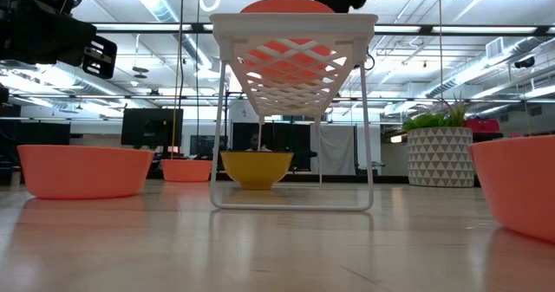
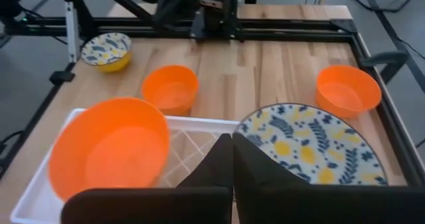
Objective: Pick & Place Mini bowls
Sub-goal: Stack the orange bowl on top of the orange bowl on the shelf
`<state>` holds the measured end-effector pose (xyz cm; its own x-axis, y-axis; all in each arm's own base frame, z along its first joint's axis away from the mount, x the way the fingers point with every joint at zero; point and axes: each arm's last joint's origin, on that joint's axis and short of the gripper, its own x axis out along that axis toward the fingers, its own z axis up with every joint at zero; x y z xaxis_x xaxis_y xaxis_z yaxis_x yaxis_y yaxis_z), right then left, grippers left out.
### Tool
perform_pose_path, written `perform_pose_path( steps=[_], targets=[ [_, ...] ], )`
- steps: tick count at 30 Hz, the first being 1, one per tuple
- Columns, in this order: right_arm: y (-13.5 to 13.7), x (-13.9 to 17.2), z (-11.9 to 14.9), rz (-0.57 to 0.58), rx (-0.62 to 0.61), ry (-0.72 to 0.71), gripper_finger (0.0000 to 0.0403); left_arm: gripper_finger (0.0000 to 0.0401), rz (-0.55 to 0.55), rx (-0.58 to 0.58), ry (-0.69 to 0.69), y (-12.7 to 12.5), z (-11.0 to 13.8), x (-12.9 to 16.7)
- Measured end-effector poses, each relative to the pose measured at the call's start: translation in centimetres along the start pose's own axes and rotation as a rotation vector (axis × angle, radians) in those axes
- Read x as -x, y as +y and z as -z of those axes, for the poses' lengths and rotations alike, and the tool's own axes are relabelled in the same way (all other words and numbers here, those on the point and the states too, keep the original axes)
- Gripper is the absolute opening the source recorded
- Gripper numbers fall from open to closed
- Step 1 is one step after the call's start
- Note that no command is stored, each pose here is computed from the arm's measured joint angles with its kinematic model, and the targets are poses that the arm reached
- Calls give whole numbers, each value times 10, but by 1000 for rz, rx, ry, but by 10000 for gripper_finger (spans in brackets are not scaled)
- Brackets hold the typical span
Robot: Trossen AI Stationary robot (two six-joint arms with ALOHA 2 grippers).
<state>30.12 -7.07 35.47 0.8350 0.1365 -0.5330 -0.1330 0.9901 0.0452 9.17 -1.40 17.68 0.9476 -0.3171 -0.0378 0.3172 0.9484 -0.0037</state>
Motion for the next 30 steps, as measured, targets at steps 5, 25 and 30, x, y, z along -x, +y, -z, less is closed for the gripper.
perform_pose_path(
  steps=[5, 25, 30],
  targets=[
    [9, -1, -2, -24, 17, -3, 0, 14, 0, 0, -1, 0, 0, 0],
    [74, -16, -7, -77, 36, 32, 0, 14, 0, 0, -1, 0, 0, 0],
    [88, -18, -7, -107, 13, 38, 0, 14, 0, 0, -1, 0, 0, 0]
  ],
)
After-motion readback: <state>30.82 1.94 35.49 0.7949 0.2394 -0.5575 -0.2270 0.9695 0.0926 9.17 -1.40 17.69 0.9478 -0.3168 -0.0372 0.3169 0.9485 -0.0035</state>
